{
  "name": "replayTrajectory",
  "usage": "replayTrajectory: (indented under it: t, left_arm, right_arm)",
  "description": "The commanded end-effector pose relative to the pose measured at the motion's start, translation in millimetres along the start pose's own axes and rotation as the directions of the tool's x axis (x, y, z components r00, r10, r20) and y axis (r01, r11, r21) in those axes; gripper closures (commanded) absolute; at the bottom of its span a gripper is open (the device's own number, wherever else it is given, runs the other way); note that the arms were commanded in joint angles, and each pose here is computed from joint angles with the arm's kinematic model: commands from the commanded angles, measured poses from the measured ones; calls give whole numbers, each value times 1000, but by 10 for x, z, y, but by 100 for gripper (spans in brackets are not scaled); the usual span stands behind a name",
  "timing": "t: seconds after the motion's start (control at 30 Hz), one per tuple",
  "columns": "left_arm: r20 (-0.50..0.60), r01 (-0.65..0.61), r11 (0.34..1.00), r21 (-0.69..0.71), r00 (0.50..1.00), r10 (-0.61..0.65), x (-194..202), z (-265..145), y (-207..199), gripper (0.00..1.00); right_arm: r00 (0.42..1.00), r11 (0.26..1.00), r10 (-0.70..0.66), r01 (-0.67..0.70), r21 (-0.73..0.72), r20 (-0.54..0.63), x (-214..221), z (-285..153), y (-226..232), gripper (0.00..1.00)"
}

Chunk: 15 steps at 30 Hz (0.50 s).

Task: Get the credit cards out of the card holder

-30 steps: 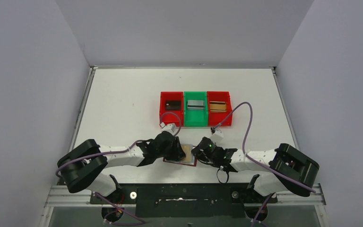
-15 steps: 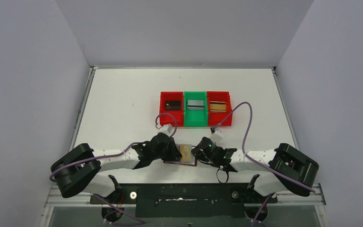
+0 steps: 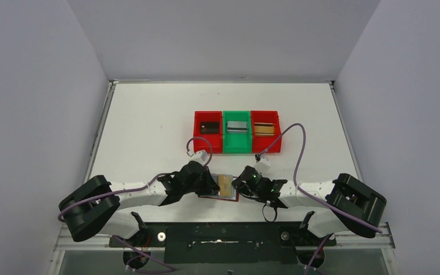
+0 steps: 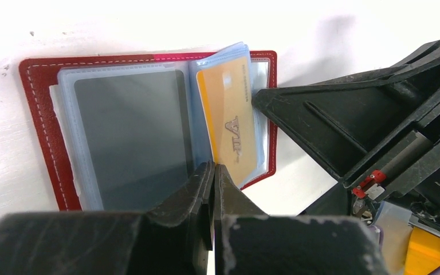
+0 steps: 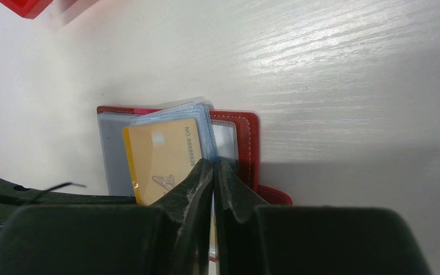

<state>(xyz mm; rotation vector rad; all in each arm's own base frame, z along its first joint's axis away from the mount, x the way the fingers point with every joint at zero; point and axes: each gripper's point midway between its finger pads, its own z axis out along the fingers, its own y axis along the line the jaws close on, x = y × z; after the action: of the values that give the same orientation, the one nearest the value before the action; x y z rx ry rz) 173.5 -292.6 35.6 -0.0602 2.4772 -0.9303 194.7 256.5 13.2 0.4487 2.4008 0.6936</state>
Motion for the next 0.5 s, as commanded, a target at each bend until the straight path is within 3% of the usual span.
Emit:
replayTrajectory:
  t: [0.0,0.47]
  left_arm:
    - [53,-11,998,60,999,8,-166,-81,-149,100]
    - [43,-6,999,53,999,4,-140,-78,-71,100]
  right_arm:
    - [988,972,-84,110,206,-127,289,-58,-655,96]
    - [986,976,-110,131,171,-126,219,-54,-463,94]
